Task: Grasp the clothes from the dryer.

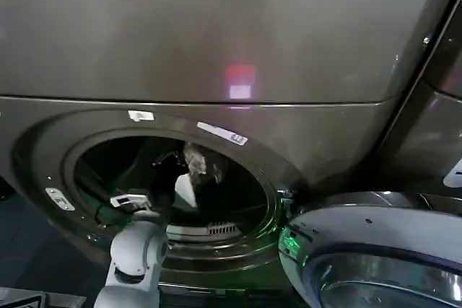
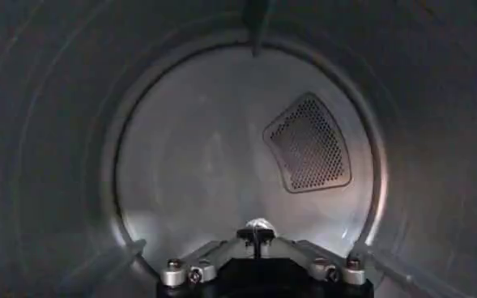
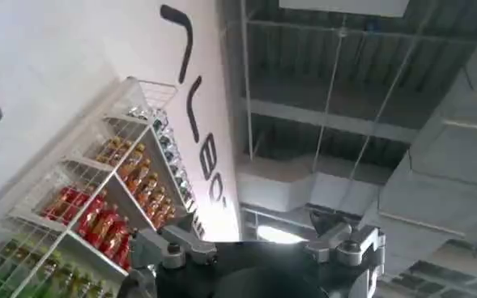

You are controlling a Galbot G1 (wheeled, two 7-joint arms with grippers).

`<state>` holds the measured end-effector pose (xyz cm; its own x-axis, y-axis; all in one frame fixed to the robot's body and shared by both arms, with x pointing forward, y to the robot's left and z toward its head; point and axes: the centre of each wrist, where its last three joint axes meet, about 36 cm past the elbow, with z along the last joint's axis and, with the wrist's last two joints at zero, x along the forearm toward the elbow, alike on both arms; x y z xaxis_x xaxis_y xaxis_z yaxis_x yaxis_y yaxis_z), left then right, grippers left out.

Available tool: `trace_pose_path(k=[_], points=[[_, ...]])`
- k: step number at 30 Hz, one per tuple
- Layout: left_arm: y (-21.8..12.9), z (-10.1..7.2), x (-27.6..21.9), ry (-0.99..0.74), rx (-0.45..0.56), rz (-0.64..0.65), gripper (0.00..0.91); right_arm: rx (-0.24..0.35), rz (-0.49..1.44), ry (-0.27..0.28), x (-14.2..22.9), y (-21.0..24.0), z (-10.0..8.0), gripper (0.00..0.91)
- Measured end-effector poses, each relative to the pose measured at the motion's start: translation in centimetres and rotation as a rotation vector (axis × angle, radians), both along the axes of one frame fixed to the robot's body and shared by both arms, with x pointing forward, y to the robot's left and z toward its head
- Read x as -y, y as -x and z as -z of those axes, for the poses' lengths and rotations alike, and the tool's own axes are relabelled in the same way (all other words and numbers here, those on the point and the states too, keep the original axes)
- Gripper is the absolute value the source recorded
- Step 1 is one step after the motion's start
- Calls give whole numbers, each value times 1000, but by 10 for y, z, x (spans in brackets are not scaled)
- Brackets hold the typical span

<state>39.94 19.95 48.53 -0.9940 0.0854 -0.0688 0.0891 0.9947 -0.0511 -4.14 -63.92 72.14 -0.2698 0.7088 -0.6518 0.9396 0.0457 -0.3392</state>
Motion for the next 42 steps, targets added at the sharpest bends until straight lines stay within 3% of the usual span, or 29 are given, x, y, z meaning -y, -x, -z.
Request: trace_pose_path(k=[42], points=[[-7, 11, 2, -21, 6, 23, 0, 4, -8, 4, -1, -12, 8, 907]])
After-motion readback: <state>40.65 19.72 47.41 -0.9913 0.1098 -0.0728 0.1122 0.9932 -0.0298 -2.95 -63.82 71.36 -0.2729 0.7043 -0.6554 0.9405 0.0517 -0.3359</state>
